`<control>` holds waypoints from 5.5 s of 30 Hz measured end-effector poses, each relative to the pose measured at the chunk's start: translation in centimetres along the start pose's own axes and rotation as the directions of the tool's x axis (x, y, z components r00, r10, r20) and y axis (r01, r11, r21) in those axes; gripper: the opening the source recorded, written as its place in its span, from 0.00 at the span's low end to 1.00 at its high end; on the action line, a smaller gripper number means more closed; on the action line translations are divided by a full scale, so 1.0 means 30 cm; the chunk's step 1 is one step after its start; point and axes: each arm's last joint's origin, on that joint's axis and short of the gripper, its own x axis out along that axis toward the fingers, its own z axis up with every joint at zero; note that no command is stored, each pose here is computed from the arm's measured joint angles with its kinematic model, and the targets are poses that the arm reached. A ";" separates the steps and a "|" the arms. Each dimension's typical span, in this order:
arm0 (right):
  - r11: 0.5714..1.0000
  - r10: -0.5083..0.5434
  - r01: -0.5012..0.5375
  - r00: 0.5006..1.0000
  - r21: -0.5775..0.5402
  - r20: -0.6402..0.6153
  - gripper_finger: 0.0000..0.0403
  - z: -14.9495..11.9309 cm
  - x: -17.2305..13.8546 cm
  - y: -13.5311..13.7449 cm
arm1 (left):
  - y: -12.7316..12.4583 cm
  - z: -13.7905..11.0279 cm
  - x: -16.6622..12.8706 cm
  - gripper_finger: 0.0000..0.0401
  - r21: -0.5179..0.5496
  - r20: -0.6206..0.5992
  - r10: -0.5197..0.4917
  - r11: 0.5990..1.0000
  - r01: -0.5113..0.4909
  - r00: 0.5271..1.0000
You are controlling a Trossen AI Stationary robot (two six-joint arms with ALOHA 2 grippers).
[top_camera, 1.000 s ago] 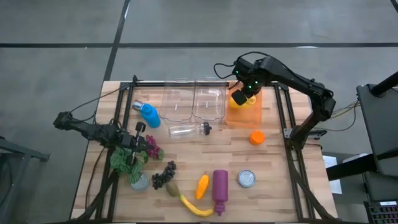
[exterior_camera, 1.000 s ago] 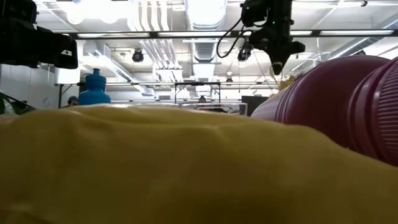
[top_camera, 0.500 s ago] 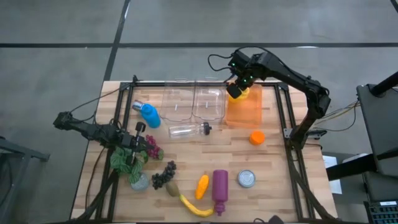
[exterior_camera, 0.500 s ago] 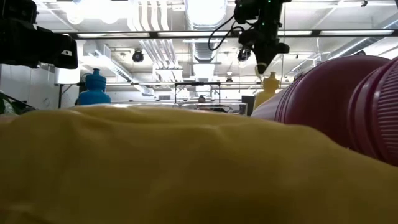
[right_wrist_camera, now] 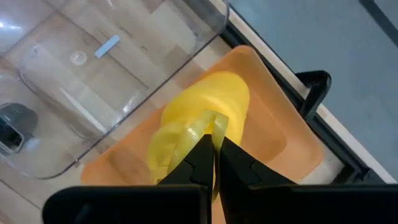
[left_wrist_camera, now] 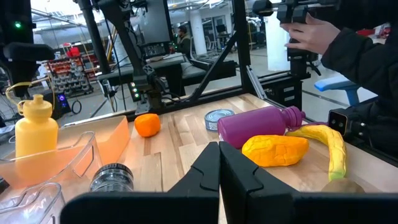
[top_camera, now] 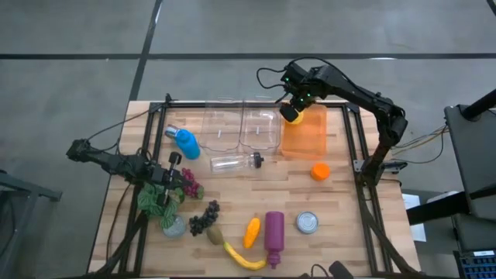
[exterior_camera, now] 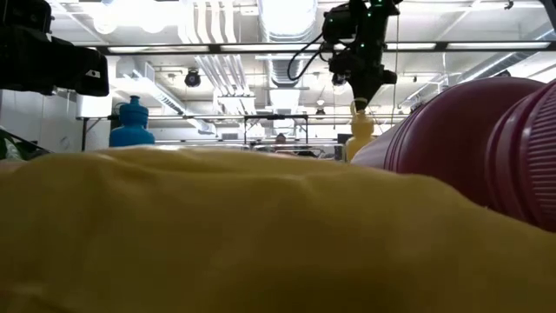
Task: Pick & Place Food Item
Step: Put the yellow water bottle into the orange bin, then put the purple water bottle into the orange bin
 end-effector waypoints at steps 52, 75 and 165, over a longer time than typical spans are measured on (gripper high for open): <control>0.993 0.117 -0.115 0.992 0.035 -0.053 0.02 0.051 0.104 -0.105 | 0.000 0.000 0.000 0.00 0.000 0.000 -0.001 1.000 0.001 1.000; 0.993 0.121 -0.120 0.991 0.020 -0.052 0.02 0.049 0.101 -0.089 | 0.000 0.000 0.000 0.00 0.000 0.000 0.000 1.000 0.000 1.000; 0.848 0.443 -0.307 0.857 -0.432 0.262 0.47 -0.527 -0.310 0.310 | 0.000 0.000 0.000 0.00 0.000 0.000 0.000 1.000 0.000 1.000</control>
